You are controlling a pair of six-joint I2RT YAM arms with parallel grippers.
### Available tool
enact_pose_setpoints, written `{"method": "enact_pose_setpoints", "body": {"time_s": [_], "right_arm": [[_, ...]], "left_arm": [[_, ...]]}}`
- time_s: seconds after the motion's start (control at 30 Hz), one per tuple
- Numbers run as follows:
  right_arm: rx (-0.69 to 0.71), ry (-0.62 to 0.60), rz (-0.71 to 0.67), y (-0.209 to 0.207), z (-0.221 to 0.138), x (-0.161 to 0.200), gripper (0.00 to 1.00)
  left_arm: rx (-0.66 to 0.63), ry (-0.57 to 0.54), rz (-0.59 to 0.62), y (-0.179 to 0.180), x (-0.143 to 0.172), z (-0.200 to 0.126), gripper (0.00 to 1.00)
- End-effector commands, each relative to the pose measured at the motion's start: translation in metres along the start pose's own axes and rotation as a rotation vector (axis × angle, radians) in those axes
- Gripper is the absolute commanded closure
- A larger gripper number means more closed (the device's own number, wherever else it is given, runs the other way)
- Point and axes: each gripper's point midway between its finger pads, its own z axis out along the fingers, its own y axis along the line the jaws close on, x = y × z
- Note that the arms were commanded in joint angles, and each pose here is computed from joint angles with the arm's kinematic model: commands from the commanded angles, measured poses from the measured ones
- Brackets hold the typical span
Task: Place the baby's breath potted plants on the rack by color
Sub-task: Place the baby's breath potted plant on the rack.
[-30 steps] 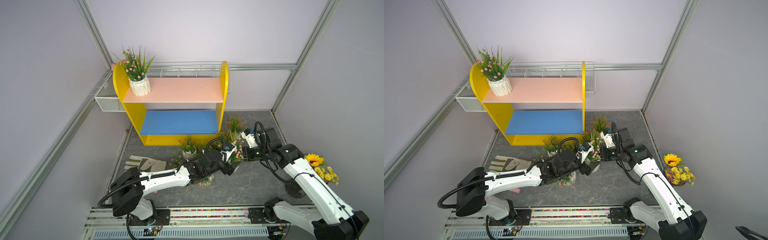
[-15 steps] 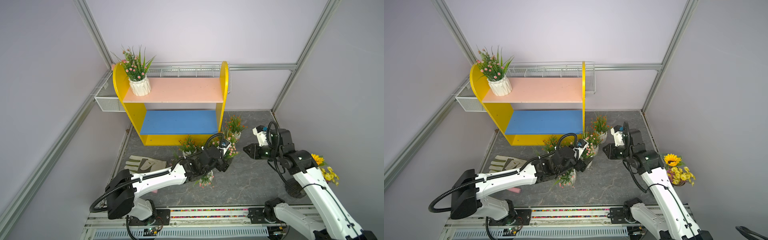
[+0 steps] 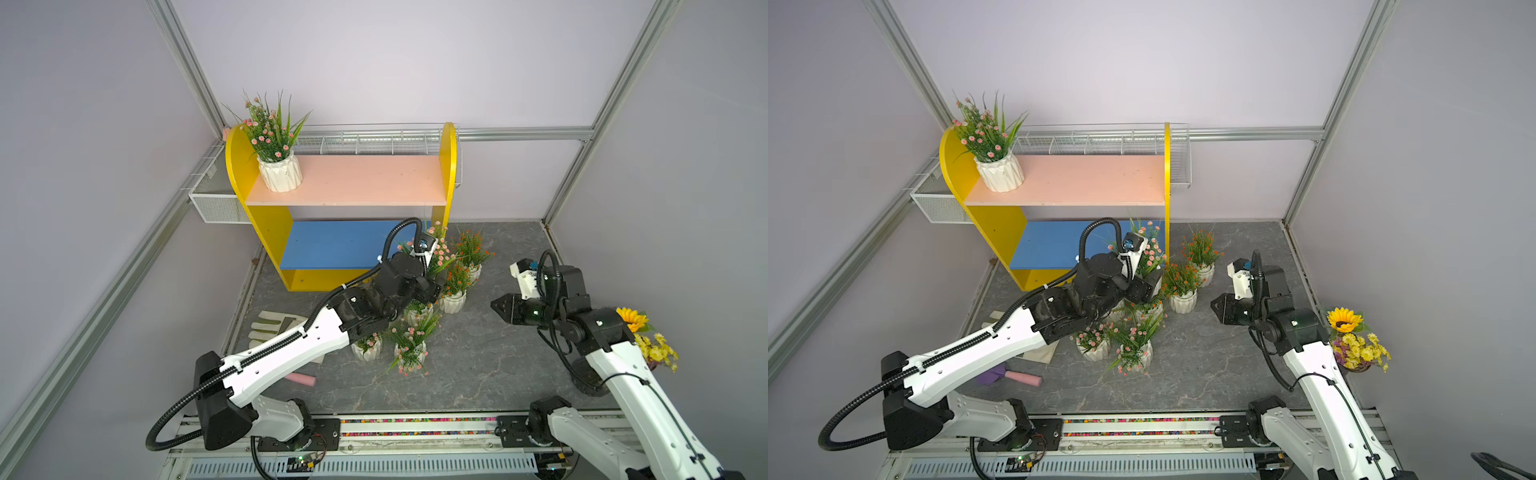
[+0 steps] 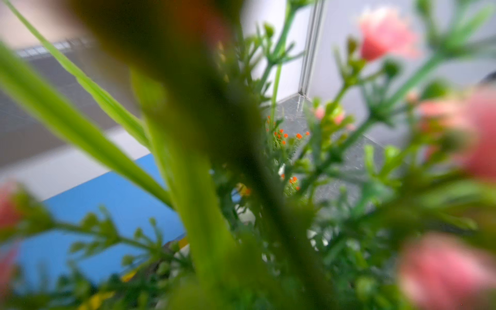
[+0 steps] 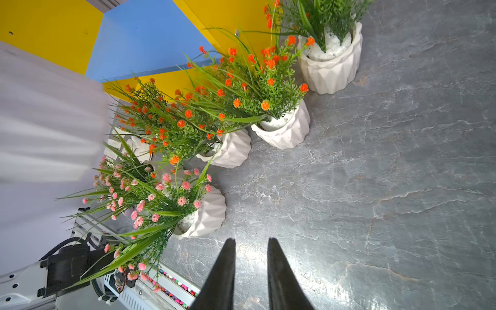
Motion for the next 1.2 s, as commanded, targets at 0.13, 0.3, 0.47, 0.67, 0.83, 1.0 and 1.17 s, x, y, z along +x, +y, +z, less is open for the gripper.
{"method": "enact_pose_setpoints", "body": {"time_s": [0.13, 0.3, 0.47, 0.67, 0.83, 1.0, 1.17], "right_arm": [[-0.044, -0.003, 0.027, -0.002, 0.015, 0.006, 0.75], [-0.066, -0.001, 0.036, -0.001, 0.020, 0.010, 0.75], [-0.052, 0.009, 0.029, -0.004, 0.019, 0.014, 0.75], [-0.040, 0.033, 0.034, -0.009, 0.023, 0.024, 0.75], [-0.043, 0.037, 0.038, -0.010, 0.024, 0.027, 0.75], [-0.040, 0.036, 0.042, -0.011, 0.022, 0.032, 0.75], [-0.032, 0.033, 0.039, -0.011, 0.017, 0.032, 0.75]], "left_arm": [[-0.162, -0.074, 0.009, 0.052, -0.066, -0.037, 0.89], [-0.198, -0.104, -0.024, 0.088, -0.096, -0.053, 0.90], [-0.241, -0.128, -0.049, 0.117, -0.122, -0.066, 0.91], [-0.291, -0.136, -0.072, 0.146, -0.144, -0.072, 0.91], [-0.316, -0.162, -0.110, 0.171, -0.160, -0.073, 0.91], [-0.342, -0.176, -0.128, 0.196, -0.173, -0.070, 0.92], [-0.382, -0.184, -0.141, 0.223, -0.180, -0.058, 0.92]]}}
